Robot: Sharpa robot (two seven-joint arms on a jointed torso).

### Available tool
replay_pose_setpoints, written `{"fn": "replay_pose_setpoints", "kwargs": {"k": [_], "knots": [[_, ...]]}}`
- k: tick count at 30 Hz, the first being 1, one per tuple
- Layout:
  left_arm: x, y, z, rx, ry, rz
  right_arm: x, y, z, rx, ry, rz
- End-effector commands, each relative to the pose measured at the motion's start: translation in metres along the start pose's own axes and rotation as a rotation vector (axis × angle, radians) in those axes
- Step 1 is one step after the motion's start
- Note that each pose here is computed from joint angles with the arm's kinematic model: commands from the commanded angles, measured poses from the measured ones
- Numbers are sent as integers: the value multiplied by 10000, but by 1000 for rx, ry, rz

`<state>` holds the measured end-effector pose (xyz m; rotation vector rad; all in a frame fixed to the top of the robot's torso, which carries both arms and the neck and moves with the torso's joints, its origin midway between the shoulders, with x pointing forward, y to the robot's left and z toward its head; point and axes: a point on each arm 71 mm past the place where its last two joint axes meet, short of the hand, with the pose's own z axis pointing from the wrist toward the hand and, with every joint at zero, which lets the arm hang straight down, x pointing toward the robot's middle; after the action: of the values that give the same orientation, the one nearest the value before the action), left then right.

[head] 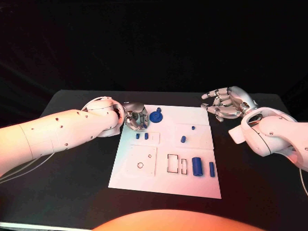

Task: Assemble the parts on the task board

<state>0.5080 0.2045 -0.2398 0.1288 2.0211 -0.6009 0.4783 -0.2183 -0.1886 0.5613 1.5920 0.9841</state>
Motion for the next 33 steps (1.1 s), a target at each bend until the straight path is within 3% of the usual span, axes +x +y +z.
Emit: {"fn": "replay_pose_setpoints", "kwargs": {"k": [1,23,33], "knots": [[20,-11,-1,7,7,-11,11,6,-2,-12,13,-6],[2,14,-27,3,-15,-31,1,-3,-4,-8,12,-7],[-17,115,-73,-23,-18,-35,1,-60,8,22,59,-42]]}}
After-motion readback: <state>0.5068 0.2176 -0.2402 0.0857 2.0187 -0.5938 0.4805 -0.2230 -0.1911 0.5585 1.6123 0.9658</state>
